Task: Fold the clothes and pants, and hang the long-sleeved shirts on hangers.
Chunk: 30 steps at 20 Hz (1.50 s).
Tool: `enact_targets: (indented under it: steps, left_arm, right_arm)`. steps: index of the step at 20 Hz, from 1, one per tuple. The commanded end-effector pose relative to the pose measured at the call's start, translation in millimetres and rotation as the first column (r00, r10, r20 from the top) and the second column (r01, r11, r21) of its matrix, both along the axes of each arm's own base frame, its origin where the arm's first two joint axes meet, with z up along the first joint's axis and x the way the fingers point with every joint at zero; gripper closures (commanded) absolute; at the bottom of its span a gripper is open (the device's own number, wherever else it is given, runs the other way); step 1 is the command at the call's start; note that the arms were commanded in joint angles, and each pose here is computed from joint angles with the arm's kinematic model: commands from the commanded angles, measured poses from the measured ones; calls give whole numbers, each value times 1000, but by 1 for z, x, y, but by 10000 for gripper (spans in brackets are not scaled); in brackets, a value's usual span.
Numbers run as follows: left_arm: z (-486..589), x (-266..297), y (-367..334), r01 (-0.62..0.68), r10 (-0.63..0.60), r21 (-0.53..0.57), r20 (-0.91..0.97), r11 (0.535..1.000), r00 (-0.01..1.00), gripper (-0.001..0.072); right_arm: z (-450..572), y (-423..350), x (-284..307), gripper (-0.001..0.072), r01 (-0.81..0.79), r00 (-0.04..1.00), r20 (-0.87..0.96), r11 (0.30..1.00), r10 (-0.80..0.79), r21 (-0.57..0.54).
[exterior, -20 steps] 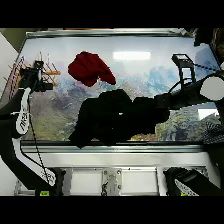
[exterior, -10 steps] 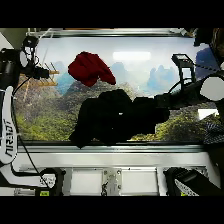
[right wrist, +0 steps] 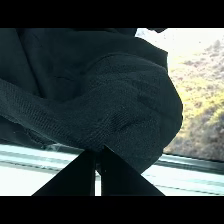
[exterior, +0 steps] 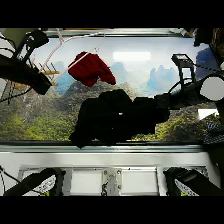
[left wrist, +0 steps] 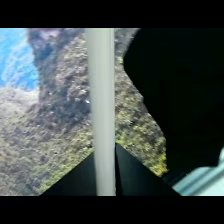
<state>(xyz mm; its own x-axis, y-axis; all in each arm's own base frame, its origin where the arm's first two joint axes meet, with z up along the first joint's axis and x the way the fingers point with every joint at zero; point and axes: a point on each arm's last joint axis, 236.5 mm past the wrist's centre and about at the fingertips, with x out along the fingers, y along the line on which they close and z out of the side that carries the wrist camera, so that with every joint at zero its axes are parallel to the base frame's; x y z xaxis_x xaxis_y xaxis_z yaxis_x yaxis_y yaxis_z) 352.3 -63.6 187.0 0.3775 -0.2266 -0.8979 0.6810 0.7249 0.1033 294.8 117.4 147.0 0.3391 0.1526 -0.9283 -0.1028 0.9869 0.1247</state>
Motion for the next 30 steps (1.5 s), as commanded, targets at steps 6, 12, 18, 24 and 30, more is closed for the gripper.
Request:
enact_targets:
  steps: [6, 12, 18, 24, 30]
  left_arm:
    - [-5, -129, -53, 461, -460, -95, 38, 882, 887, 691]
    - [-53, -198, -54, 528, -539, -142, -53, 838, 841, 692]
    - [-107, -222, -81, 555, -615, -292, -181, 778, 767, 692]
    - [-140, -166, -126, 562, -619, -293, -160, 774, 769, 692]
    - [-157, -133, -139, 539, -618, -325, -236, 777, 750, 693]
  right_arm:
    - [0, 0, 0, 693, -1, 1000, -1, 1000, 1, 0]
    - [0, 0, 0, 693, 0, 1000, -1, 1000, 0, 0]
    - [0, 0, 0, 693, 0, 1000, -1, 1000, 0, 0]
    - [0, 0, 0, 693, 0, 1000, -1, 1000, 0, 0]
    - [-1, -1, -3, 693, -48, 999, -6, 999, 48, -22]
